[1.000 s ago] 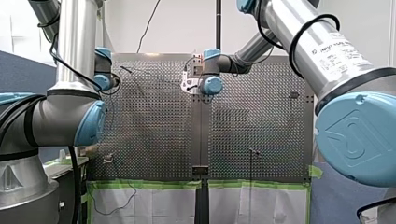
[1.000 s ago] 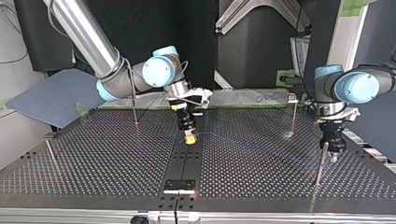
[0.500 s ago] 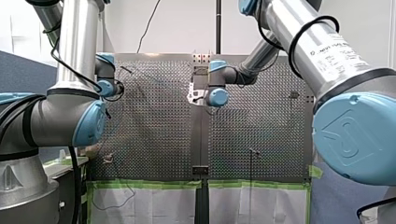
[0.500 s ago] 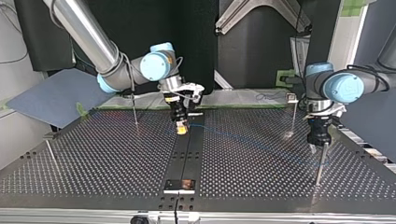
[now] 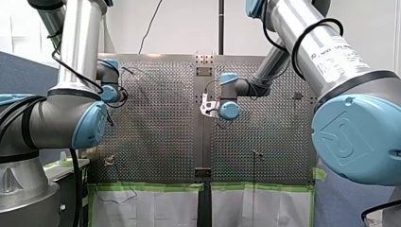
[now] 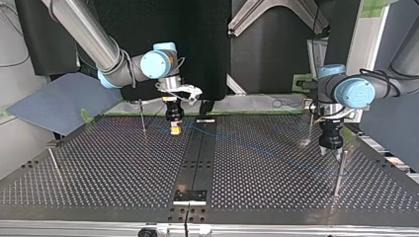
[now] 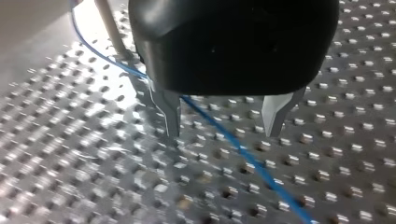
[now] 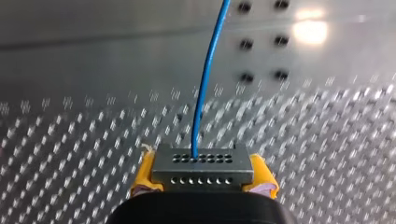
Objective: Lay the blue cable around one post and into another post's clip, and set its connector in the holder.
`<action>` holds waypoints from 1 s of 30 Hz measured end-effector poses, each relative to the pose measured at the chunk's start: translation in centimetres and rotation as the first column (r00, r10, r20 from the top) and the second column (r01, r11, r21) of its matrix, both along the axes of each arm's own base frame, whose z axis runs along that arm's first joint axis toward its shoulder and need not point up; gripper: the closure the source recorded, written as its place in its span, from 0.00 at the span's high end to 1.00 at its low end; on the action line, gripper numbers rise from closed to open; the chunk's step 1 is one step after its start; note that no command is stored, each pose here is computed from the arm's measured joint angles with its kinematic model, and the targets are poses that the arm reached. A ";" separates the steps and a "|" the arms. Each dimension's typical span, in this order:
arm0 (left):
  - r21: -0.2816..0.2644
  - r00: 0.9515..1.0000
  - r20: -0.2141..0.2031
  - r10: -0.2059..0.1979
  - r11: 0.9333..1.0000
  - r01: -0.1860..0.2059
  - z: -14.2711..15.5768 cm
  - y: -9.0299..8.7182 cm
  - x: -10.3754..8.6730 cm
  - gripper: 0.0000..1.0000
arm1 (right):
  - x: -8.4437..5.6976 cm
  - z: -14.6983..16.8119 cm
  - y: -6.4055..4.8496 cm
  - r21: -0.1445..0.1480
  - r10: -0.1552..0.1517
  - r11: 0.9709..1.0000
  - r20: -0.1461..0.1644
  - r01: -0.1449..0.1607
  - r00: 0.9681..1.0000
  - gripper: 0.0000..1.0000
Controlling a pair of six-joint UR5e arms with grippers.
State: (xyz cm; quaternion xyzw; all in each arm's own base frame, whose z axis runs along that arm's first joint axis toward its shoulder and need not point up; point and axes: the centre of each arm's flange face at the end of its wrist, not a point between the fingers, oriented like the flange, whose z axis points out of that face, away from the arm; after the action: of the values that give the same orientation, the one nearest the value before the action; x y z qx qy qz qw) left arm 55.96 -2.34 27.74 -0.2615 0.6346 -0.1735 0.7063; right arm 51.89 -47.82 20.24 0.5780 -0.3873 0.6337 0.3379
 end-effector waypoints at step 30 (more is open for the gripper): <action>0.057 0.996 -0.070 0.050 0.997 -0.046 -1.3 -0.9 -0.5 0.87 | -10.6 -11.9 0.7 0.048 -0.320 0.946 -0.029 0.321 0.947 0.00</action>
State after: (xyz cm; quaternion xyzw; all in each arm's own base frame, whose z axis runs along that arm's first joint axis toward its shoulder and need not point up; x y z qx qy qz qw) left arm 55.42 -3.27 26.43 -0.2630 0.6574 -0.1297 0.6941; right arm 41.34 -47.15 8.32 0.5224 -0.4890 0.5542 0.4252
